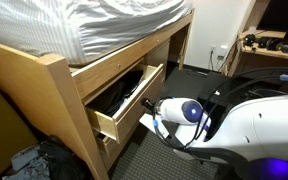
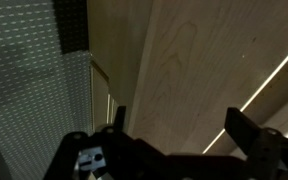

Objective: Close the top drawer on the right

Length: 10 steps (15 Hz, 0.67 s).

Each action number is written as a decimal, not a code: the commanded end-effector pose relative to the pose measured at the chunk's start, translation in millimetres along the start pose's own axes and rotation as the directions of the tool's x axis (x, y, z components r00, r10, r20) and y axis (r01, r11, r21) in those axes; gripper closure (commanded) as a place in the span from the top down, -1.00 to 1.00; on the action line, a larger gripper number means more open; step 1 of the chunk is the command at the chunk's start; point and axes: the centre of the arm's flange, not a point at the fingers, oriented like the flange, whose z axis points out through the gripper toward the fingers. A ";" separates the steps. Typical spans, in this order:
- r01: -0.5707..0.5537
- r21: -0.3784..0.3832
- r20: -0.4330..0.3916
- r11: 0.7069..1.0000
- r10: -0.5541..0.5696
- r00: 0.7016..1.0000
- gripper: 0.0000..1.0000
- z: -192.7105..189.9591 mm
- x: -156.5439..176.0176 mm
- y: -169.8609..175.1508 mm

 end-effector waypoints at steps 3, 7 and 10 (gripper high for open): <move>-0.123 0.172 0.174 0.977 0.093 0.980 1.00 7.2 -12.3 4.0; -0.117 0.097 0.173 0.988 0.099 0.980 1.00 -14.9 -58.2 -41.8; -0.113 0.096 0.166 0.989 0.096 0.981 1.00 -12.8 -56.0 -38.7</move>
